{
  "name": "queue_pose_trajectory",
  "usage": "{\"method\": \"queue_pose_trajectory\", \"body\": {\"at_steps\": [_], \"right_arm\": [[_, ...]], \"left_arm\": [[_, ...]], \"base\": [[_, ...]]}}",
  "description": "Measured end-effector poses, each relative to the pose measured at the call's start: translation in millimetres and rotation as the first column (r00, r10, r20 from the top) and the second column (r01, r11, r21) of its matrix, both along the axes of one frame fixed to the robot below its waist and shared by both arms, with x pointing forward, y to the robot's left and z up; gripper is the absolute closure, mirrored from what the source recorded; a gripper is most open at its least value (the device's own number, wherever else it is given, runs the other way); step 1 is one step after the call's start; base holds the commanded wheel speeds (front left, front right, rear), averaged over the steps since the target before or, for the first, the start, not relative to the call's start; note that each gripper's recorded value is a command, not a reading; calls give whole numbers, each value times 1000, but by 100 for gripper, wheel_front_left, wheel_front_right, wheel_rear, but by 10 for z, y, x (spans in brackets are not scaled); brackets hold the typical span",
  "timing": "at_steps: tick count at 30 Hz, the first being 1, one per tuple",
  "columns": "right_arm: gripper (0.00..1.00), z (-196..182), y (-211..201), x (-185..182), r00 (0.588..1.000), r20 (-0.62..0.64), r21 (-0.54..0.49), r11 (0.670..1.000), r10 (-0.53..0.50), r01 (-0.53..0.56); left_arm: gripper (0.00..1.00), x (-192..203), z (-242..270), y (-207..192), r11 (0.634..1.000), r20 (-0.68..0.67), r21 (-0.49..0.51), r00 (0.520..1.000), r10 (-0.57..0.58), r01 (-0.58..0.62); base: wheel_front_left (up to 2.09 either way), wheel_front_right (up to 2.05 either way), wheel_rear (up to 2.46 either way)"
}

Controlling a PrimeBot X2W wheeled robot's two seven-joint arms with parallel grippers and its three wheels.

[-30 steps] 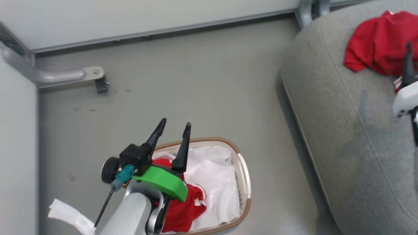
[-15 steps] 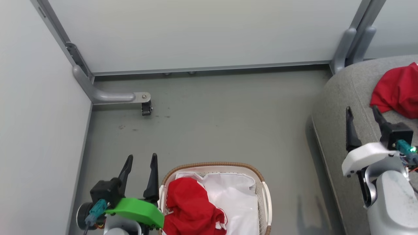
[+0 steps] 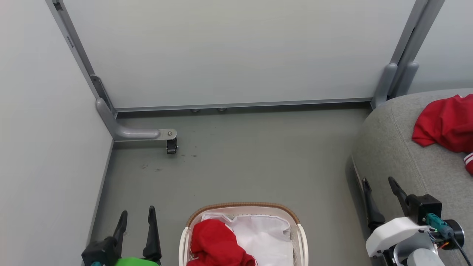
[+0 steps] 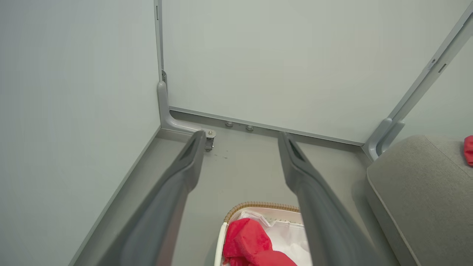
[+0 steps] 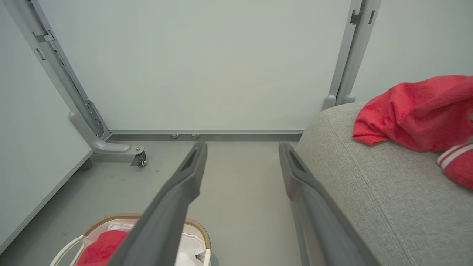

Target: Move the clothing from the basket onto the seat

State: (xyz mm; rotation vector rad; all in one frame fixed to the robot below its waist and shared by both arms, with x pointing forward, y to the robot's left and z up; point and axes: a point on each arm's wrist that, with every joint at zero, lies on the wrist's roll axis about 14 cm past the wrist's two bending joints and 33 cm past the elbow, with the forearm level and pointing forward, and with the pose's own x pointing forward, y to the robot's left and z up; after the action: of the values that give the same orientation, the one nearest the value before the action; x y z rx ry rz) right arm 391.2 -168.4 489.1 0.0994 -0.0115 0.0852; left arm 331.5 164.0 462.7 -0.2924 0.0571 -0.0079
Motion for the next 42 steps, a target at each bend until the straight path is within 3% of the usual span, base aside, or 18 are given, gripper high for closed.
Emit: {"method": "queue_pose_trajectory", "body": {"at_steps": [8,35,42], "right_arm": [[0,-78,12,-161,1000,-19,-7,1000,8,-8],[0,-94,17,-168,1000,-23,0,1000,9,-9],[0,-125,-5,-118,999,-32,-2,1000,2,-2]], "left_arm": [[0,-57,-17,-76,1000,-2,-5,1000,-25,25],[0,-59,-71,-104,999,-18,1,999,-38,39],[0,11,-205,-388,989,-63,28,987,-146,148]], "base": [[0,0,0],[0,0,0],[0,0,0]]}}
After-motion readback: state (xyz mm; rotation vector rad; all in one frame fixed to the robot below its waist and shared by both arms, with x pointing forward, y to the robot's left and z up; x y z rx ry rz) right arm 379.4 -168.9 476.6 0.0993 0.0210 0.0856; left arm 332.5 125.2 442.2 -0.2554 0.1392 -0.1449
